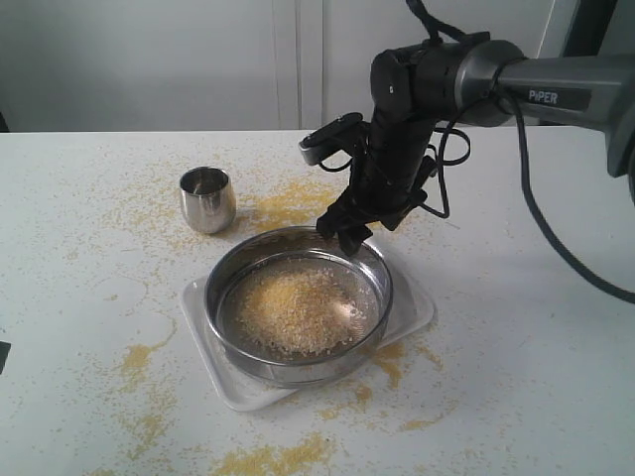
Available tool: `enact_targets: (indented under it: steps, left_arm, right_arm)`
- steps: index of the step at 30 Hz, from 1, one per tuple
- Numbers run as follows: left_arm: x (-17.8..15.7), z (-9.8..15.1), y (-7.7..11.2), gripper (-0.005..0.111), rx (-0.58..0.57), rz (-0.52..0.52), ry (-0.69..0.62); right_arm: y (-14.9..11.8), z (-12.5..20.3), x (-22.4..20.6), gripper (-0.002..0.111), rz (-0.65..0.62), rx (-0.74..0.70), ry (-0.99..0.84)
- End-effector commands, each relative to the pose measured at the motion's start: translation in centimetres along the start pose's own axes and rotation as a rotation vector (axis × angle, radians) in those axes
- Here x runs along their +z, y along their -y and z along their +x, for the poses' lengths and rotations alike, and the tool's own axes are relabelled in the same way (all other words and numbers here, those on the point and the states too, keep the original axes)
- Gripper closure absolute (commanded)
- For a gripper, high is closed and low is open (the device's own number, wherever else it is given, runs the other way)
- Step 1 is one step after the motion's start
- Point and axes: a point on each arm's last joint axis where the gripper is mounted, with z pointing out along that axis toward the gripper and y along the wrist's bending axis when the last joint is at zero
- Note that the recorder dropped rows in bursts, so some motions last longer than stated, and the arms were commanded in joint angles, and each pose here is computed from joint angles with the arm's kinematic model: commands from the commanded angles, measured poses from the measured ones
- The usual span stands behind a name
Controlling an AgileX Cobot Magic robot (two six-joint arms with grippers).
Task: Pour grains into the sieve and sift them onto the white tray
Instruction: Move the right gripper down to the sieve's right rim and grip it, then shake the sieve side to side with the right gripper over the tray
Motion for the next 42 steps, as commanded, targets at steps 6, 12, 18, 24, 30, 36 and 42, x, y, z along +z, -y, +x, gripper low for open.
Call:
enact_targets:
  steps: [6, 12, 18, 24, 30, 36, 42]
  left_arm:
    - [-0.2, -0.1, 0.0, 0.107, -0.008, 0.002, -0.003]
    - [-0.2, -0.1, 0.0, 0.107, -0.008, 0.002, -0.003]
    - [-0.2, -0.1, 0.0, 0.107, -0.008, 0.002, -0.003]
    - [-0.2, -0.1, 0.0, 0.107, -0.008, 0.002, -0.003]
    - [-0.2, -0.1, 0.0, 0.107, -0.008, 0.002, -0.003]
    - [-0.2, -0.1, 0.0, 0.107, -0.008, 0.002, -0.003]
    - [-0.2, -0.1, 0.0, 0.107, -0.008, 0.002, -0.003]
  right_arm:
    - [0.2, -0.1, 2.1, 0.045, 0.019, -0.023, -0.007]
    - [0.3, -0.1, 2.7, 0.045, 0.02, -0.024, -0.003]
    - [0.2, 0.0, 3.3, 0.055, 0.017, -0.024, -0.016]
    - [0.2, 0.1, 3.5, 0.069, 0.013, -0.023, -0.031]
    - [0.2, 0.1, 3.5, 0.096, 0.013, -0.023, -0.031]
    - [0.2, 0.3, 3.5, 0.108, 0.009, -0.023, -0.046]
    - [0.0, 0.5, 3.1, 0.108, -0.015, -0.01, -0.07]
